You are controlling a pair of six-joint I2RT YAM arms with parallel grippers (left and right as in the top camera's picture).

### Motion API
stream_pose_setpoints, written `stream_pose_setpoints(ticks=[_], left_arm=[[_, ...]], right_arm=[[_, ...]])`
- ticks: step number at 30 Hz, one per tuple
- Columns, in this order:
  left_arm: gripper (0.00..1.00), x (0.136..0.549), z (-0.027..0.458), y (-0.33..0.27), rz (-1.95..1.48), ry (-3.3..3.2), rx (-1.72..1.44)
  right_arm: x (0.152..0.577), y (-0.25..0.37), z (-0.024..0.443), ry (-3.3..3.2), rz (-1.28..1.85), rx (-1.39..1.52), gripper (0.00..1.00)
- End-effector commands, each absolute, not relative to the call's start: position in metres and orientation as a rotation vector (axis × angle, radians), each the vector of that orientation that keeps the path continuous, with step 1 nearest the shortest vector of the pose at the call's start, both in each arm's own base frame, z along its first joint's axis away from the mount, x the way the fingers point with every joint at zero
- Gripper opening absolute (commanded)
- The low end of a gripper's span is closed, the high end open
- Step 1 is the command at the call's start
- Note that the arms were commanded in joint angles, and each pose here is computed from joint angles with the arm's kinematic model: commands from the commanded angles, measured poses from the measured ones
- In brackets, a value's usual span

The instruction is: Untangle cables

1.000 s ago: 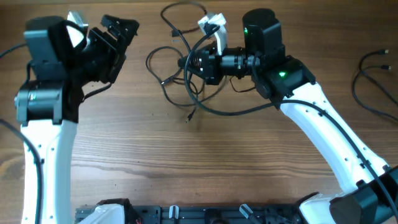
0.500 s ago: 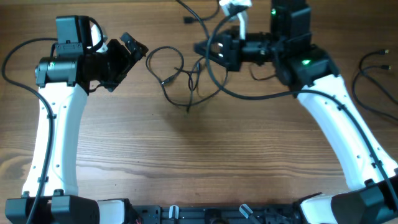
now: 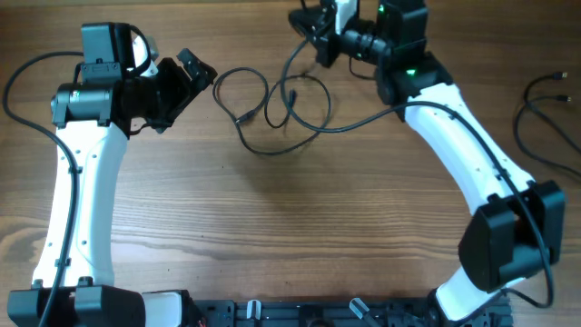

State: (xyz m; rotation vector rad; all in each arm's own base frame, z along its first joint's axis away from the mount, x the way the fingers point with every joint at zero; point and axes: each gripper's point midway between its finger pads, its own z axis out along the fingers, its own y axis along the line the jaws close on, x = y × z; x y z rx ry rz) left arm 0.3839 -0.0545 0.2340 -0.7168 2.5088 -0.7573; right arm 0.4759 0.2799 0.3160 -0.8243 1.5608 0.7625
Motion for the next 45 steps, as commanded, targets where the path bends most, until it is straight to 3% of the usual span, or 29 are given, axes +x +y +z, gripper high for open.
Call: stream_pose_setpoints(ticks=[1,8,14,28,32,37,38,39,40,45], left_arm=[[1.00,0.385,0.238,-0.054,-0.740,2.502,-0.681],[1.00,0.385,0.238,-0.053,-0.739,2.501,-0.680],[1.00,0.385,0.238,-0.054,-0.731,2.505,-0.648],[1.00,0.385,0.238,-0.053,-0.724,2.506,-0.643],[1.00,0.385,0.238,-0.053,-0.725,2.506,-0.643],[1.00,0.380,0.234,-0.053,-0.722,2.527,-0.655],[1.00,0.380,0.234,-0.053,-0.721,2.531,-0.658],[1.00,0.379,0.234,-0.053,-0.721,2.533,-0.660],[1.00,0.379,0.234,-0.053,-0.721,2.533,-0.659],[1.00,0.379,0.234,-0.053,-0.722,2.532,-0.659]], right_arm=[[0.495,0.278,0.330,1.534,0.694,-0.705,0.04],[0.510,0.237,0.388,1.434,0.563,-0.488,0.04],[0.499,0.140,0.412,1.576,0.458,-0.289,0.04],[0.415,-0.182,0.372,1.835,0.277,0.398,0.04],[0.396,-0.256,0.338,1.870,0.088,0.597,0.04],[0.398,-0.294,0.270,1.993,-0.017,0.775,0.04],[0.400,-0.296,0.260,2.007,-0.010,0.796,0.17],[0.401,-0.300,0.250,2.012,0.004,0.839,0.45],[0.403,-0.302,0.238,2.014,0.032,0.899,1.00],[0.404,-0.292,0.216,2.064,0.133,0.950,1.00]])
